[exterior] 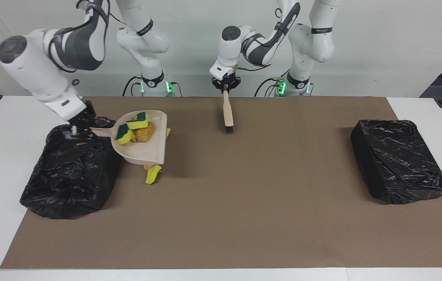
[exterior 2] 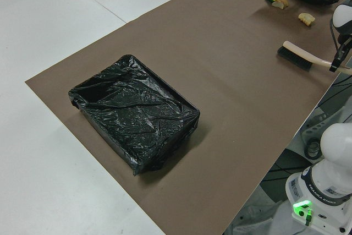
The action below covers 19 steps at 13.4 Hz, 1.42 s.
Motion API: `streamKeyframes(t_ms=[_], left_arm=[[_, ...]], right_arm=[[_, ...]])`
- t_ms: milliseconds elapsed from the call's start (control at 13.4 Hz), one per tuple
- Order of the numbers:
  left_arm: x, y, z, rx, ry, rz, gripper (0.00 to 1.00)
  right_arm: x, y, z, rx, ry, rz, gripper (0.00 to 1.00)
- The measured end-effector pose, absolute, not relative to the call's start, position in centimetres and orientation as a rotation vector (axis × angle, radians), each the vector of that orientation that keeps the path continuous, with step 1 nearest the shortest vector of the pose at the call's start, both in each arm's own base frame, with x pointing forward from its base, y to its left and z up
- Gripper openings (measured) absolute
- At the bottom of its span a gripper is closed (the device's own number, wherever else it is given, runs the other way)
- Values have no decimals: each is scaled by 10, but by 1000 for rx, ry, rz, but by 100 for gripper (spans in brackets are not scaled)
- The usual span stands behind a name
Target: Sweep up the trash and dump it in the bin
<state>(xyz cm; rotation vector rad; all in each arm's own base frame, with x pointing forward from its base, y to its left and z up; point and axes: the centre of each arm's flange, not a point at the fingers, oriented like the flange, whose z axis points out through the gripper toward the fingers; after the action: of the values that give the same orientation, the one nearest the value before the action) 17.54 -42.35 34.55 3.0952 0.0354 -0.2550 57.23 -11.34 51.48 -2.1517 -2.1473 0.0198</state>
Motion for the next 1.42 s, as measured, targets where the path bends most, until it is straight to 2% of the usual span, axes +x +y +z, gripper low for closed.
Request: streamKeyframes(t_ms=[374,448,523,673,822,1046,1420], left_arm=[[177,-427,338,3081,122,-238,26],[179,-426,337,3082,132,-241,31],[183,-424,336,3083,146,-244,31],[198,-419,338,3076,181,-244,46],[229,-412,354,3075,153,-263,71],[293,-397,403,3083,-7,-229,100],[393,-337,492,3083,-128,-96,100]], right_arm=[[558,-205,523,-2217,-2277,112,32],[551,-225,525,-2250,-2266,152,32],[544,-246,527,-2289,-2260,198,32],[532,-283,533,-2365,-2275,310,32],[523,-305,538,-2399,-2294,457,32],[522,-310,546,-2492,-2265,699,32],[543,-257,573,-2513,-2348,1115,32]])
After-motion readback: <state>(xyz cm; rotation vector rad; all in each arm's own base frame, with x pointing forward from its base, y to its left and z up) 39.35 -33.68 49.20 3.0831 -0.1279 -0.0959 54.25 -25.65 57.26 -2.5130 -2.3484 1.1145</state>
